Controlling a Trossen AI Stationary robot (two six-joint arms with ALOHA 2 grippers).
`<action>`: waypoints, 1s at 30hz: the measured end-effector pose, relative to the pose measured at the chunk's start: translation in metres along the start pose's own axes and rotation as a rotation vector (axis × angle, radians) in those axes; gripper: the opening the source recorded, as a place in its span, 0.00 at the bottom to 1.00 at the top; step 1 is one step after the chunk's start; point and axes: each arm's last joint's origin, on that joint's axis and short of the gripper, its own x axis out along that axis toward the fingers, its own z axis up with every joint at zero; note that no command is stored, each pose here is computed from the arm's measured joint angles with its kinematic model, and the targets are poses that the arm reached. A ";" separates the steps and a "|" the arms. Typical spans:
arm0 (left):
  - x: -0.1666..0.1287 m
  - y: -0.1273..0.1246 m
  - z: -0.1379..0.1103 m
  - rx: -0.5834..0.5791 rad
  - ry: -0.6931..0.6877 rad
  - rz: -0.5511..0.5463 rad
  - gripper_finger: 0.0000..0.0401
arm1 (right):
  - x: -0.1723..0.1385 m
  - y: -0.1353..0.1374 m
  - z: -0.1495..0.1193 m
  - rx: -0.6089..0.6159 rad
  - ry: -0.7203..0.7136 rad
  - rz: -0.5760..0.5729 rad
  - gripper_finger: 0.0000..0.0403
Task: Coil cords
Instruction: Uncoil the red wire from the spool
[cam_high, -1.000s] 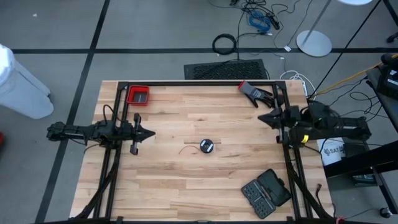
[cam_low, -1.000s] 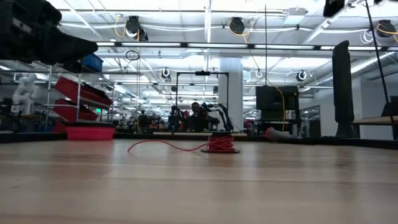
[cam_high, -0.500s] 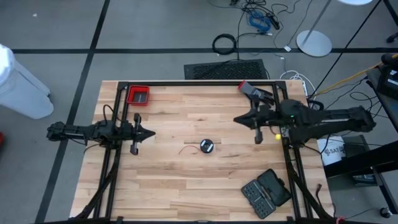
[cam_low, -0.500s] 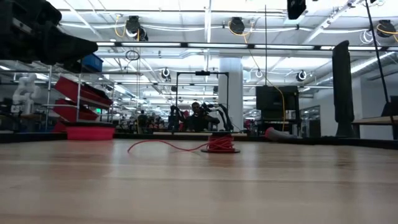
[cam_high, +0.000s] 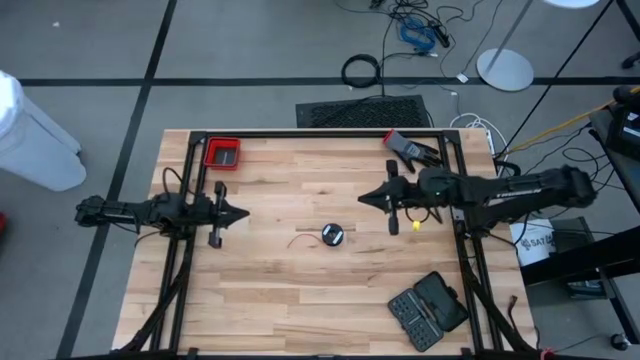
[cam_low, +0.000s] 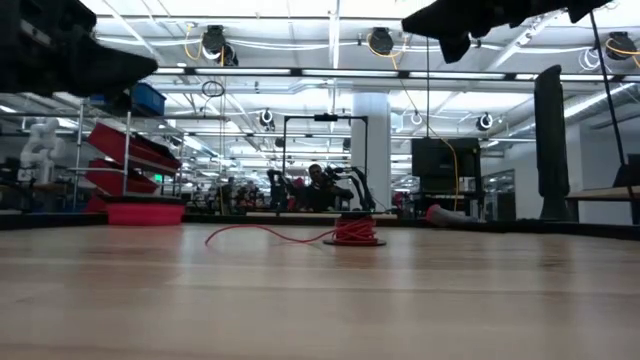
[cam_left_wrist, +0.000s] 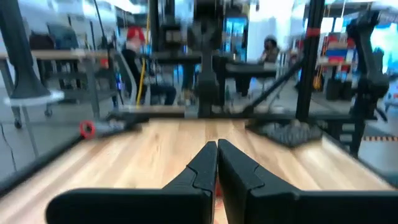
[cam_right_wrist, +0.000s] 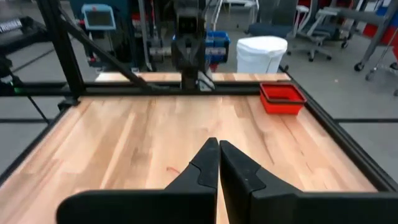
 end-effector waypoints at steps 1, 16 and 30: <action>0.000 0.000 0.003 0.007 -0.033 0.001 0.05 | 0.003 0.000 -0.002 -0.008 0.012 0.000 0.00; 0.000 0.005 0.041 0.098 -0.233 0.170 0.05 | 0.060 -0.003 -0.040 -0.109 0.126 -0.015 0.01; 0.041 -0.001 0.049 0.135 0.005 0.093 0.05 | 0.086 0.022 -0.077 -0.297 0.265 0.090 0.22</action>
